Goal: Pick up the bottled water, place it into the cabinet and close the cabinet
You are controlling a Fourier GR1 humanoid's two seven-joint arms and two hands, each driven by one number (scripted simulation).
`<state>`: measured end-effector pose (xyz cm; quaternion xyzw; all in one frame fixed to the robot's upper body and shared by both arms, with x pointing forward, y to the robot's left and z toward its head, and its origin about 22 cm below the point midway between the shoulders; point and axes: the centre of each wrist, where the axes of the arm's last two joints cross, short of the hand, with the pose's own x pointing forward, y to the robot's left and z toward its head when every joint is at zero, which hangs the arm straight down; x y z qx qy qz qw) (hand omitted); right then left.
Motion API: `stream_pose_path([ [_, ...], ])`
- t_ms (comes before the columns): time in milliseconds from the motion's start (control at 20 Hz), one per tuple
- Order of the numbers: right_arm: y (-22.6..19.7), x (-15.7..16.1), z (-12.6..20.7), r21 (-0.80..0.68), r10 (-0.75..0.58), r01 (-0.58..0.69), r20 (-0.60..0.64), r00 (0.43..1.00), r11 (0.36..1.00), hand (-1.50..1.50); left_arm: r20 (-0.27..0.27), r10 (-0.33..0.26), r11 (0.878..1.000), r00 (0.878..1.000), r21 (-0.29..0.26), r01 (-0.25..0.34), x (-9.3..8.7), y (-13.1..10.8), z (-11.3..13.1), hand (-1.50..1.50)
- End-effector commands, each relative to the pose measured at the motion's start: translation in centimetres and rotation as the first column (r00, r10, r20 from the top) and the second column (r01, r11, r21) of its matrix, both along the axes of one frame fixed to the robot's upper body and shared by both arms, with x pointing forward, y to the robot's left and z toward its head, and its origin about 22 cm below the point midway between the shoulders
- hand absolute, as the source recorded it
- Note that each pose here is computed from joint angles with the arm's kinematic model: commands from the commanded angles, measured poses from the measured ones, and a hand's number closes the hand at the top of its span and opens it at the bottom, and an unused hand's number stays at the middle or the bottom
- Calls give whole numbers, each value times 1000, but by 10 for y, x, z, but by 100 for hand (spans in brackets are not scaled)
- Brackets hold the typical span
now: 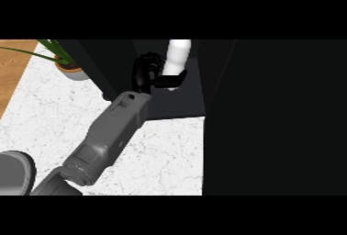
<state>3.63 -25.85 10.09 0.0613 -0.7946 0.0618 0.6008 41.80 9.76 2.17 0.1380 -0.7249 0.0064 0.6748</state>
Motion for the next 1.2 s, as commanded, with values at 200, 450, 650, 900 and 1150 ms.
stream_pose_path([
  [200, 3, 4, 9, 71, 24, -27, 50, 998, 997, -150, 34, 85, 993, 996, 83, -88, 8, 19, -2, 150],
  [450, 0, -4, 9, 60, 57, -59, 31, 998, 996, -150, 90, 102, 978, 991, 171, -116, 19, 48, 9, -150],
  [650, -3, -1, 15, 61, 52, -54, 35, 998, 997, -150, 117, 107, 970, 987, 205, -130, 19, 16, 18, -150],
  [900, 0, 0, 10, 60, 71, -73, 26, 997, 996, -150, 113, 26, 983, 993, 180, -46, 30, 18, 43, -150],
  [1150, -2, 1, 3, 47, 95, -96, 12, 995, 994, -150, 236, -63, 998, 970, -12, 67, 27, 2, 45, -150],
])
